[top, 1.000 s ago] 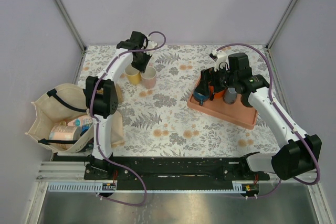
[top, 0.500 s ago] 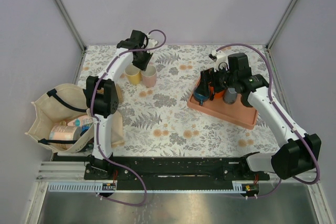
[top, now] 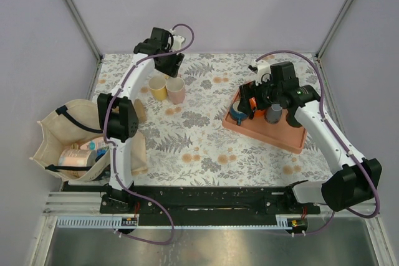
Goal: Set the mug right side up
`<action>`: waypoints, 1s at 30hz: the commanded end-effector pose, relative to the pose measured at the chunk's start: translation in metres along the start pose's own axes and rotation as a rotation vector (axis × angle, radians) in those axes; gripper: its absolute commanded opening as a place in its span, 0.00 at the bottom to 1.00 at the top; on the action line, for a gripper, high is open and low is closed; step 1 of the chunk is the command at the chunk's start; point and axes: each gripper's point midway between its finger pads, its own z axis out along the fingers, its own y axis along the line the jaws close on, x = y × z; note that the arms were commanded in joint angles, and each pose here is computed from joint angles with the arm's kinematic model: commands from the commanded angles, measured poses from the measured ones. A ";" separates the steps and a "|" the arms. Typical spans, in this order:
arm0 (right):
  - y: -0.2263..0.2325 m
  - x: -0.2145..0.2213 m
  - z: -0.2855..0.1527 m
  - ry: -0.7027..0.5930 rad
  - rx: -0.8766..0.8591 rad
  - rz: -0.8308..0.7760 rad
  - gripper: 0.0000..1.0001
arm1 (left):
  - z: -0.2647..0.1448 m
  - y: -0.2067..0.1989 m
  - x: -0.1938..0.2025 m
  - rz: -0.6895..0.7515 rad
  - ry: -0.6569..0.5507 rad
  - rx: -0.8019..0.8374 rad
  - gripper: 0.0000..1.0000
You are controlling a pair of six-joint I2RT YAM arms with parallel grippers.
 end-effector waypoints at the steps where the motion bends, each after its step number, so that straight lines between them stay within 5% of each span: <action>1: -0.038 -0.001 -0.020 -0.007 0.234 -0.040 1.00 | -0.092 -0.001 -0.060 -0.005 -0.239 -0.016 0.61; 6: -0.089 0.027 -0.037 0.016 0.501 0.061 0.97 | -0.148 -0.016 -0.066 -0.057 -0.388 0.006 0.72; 11: -0.131 0.045 -0.057 0.018 0.714 0.133 0.93 | -0.169 -0.042 -0.048 -0.157 -0.395 0.113 0.77; 26: -0.208 0.035 -0.083 0.010 0.827 0.209 0.97 | -0.169 -0.070 -0.012 -0.254 -0.365 0.207 0.75; 30: -0.194 0.018 -0.067 -0.014 0.688 0.170 0.86 | -0.171 -0.075 -0.007 -0.262 -0.354 0.229 0.75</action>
